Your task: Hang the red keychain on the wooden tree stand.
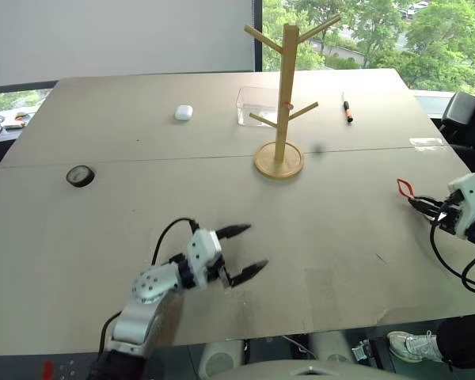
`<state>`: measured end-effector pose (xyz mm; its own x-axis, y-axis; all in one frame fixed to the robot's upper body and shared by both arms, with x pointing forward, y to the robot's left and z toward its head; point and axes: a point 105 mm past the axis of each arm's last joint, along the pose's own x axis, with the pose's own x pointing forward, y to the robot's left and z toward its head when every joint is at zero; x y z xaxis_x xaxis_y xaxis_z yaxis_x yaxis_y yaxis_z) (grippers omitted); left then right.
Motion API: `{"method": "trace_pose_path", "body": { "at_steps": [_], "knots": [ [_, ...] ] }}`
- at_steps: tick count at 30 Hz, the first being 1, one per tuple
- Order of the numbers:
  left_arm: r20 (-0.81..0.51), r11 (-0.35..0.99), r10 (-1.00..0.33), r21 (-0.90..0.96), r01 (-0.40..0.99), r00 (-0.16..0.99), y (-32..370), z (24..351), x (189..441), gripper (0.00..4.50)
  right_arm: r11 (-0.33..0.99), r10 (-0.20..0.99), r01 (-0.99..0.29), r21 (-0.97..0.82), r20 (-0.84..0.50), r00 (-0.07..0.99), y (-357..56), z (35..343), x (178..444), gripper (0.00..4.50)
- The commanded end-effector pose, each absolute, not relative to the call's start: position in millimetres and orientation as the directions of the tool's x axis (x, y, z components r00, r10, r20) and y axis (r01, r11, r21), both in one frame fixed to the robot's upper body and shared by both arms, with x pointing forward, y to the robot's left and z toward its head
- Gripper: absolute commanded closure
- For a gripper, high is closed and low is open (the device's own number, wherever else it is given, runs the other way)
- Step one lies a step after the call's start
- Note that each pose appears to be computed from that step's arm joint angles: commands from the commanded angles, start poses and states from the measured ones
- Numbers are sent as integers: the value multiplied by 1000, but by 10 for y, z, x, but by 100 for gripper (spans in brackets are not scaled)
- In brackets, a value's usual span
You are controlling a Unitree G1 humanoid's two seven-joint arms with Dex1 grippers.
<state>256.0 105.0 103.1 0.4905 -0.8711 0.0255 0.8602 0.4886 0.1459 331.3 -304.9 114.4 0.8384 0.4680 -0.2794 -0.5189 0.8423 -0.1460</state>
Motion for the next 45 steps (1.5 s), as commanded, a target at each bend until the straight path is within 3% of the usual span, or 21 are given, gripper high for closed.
{"method": "trace_pose_path", "body": {
  "at_steps": [1, 7, 12, 19, 29, 43, 44, 45],
  "knots": [
    [101, 542, -840, 191, 818, 533, 1068, 1622, 2696, 0, 758, 577, -576, -306, -97, 811, -2554, 1891, 3355, 443],
    [121, 598, -802, 170, 784, 585, 1118, 2211, 2849, 0, 619, 719, -603, -503, 52, 693, -1676, 2570, 3212, 443],
    [107, 628, -777, 66, 775, 620, 1133, 2486, 2997, 0, 550, 788, -585, -596, 138, 599, -1208, 2883, 3074, 443],
    [91, 656, -754, 74, 751, 650, 1087, 2493, 3050, 0, 507, 819, -575, -642, 149, 555, -907, 2781, 3101, 443],
    [69, 656, -754, 102, 748, 653, 1063, 2429, 3081, 0, 559, 785, -566, -606, 168, 596, -840, 2611, 3455, 443],
    [83, 662, -749, 103, 742, 657, 1059, 2472, 3081, 0, 627, 738, -539, -562, 206, 643, -801, 2528, 3729, 443],
    [84, 662, -749, 103, 742, 657, 1055, 2474, 3083, 0, 629, 737, -540, -559, 208, 643, -801, 2527, 3737, 367],
    [86, 662, -749, 104, 742, 657, 1050, 2478, 3082, 0, 633, 736, -543, -552, 212, 643, -803, 2528, 3742, 332]
  ]
}}
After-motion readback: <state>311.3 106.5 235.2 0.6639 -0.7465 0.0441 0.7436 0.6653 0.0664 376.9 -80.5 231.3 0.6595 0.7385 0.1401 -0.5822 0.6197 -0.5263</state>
